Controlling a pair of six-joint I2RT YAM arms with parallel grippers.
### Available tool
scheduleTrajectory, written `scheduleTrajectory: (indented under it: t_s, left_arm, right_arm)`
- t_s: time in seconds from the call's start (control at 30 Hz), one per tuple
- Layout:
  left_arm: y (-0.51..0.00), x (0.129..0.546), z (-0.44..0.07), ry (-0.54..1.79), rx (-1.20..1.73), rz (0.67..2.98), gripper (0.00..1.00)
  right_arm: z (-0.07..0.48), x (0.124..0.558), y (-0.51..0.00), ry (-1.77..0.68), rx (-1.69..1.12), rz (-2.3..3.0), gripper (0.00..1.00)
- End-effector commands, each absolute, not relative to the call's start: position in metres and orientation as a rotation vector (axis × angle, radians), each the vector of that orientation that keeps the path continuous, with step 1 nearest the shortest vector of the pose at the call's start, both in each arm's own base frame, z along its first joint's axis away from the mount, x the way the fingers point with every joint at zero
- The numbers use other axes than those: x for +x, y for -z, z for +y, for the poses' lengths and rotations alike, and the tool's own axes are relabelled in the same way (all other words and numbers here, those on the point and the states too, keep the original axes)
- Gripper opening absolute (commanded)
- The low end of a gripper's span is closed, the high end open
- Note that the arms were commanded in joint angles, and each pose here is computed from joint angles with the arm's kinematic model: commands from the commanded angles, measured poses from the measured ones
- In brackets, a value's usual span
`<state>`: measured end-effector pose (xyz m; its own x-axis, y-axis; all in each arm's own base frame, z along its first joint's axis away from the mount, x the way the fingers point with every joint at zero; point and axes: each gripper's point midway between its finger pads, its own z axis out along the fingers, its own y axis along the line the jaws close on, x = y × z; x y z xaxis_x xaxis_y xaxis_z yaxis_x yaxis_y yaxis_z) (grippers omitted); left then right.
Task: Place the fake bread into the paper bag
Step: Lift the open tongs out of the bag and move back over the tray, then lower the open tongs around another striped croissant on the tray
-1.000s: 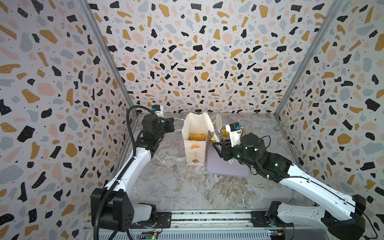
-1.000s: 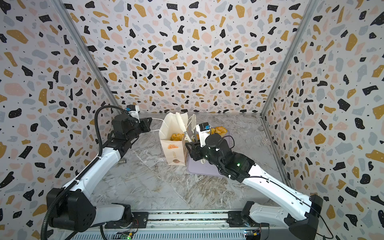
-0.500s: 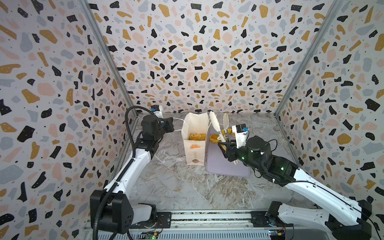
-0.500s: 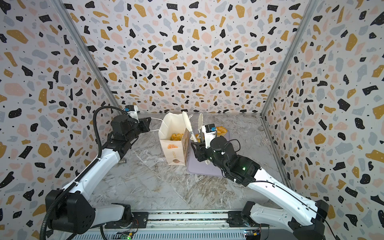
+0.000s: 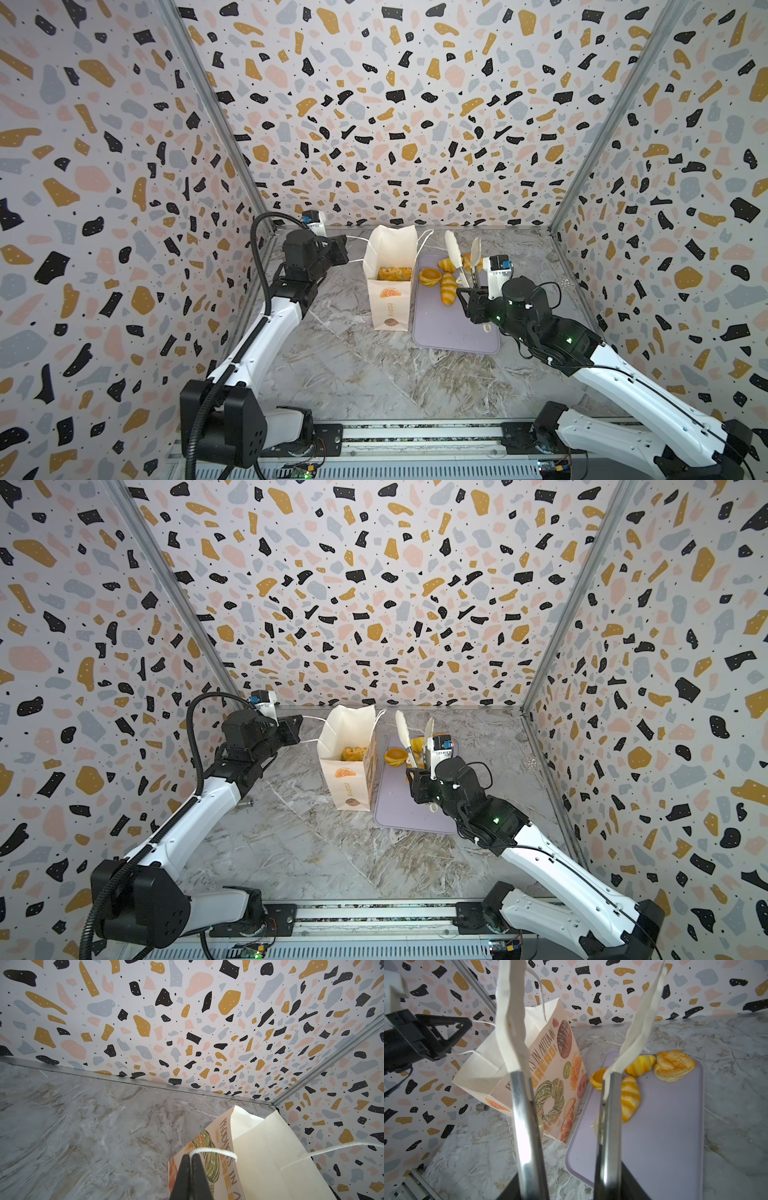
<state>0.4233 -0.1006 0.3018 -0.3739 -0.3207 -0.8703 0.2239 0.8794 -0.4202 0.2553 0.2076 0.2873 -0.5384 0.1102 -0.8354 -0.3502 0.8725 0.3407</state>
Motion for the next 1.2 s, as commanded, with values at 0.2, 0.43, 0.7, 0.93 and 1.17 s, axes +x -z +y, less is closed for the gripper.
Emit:
scheduleTrajectory:
  t_s: [0.2, 0.43, 0.7, 0.93, 1.17]
  left_arm:
    - [-0.318, 0.422, -0.108, 0.605, -0.039, 1.832, 0.00]
    - [-0.317, 0.423, -0.107, 0.603, -0.042, 1.835, 0.00]
    - [-0.315, 0.423, -0.107, 0.603, -0.045, 1.841, 0.00]
    - [-0.315, 0.424, -0.107, 0.601, -0.045, 1.840, 0.00]
    - [-0.314, 0.424, -0.107, 0.601, -0.048, 1.845, 0.00]
  right_arm:
    - [0.191, 0.256, -0.257, -0.557, -0.125, 2.133, 0.52]
    - [0.188, 0.256, -0.217, -0.509, -0.129, 2.233, 0.52]
    - [0.190, 0.259, -0.181, -0.446, -0.142, 2.341, 0.52]
    - [0.191, 0.262, -0.163, -0.395, -0.150, 2.400, 0.53]
    - [0.193, 0.264, -0.151, -0.376, -0.166, 2.427, 0.53]
